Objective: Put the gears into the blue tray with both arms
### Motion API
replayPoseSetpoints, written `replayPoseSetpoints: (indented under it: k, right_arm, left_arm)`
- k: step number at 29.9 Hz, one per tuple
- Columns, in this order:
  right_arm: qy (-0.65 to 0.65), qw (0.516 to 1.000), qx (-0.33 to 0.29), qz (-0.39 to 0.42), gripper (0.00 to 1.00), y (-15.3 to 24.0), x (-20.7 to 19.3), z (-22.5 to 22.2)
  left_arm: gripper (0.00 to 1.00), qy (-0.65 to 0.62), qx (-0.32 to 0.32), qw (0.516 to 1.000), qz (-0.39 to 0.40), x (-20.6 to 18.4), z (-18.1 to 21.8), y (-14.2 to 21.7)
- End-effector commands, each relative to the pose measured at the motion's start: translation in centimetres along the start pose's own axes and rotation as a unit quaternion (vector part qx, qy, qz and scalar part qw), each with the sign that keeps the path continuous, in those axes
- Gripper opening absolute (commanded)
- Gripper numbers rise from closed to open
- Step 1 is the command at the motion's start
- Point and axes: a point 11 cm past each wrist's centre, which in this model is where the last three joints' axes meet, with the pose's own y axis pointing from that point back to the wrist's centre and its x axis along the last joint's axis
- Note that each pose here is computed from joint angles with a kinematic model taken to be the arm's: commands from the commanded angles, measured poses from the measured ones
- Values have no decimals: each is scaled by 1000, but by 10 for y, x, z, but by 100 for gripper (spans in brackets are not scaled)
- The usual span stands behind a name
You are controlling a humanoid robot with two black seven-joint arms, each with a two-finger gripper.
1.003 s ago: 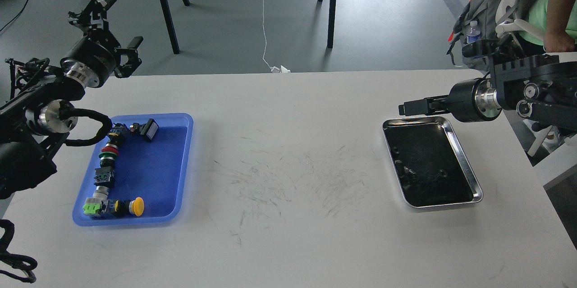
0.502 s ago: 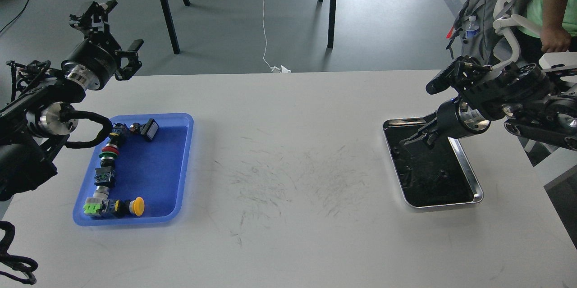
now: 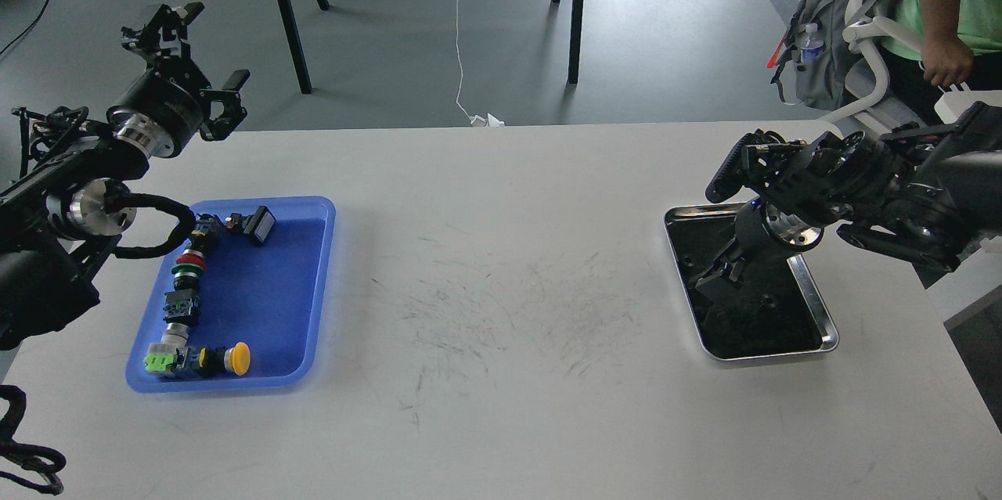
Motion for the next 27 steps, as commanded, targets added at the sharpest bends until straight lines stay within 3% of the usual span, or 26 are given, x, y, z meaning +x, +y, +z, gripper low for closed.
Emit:
replayPoseSetpoints:
  k: [1,9,16,27]
  right_arm:
    - [32,999,-5,-13,86,1,2,2]
    - [75,997,-30,-17,83,-1,10,11]
    - [103,994,-22,3,83,-22,29,-5]
    - [94,996,-2,6,80,-39,25,-20]
  left_arm:
    - [99,-1,1,1000,0,0,0,0]
    - [99,-1,1,1000,1,1,0,1]
    - [99,-3,0,1000,2,3,3,1]
    - [99,-5,0,1000,4,6,3,3]
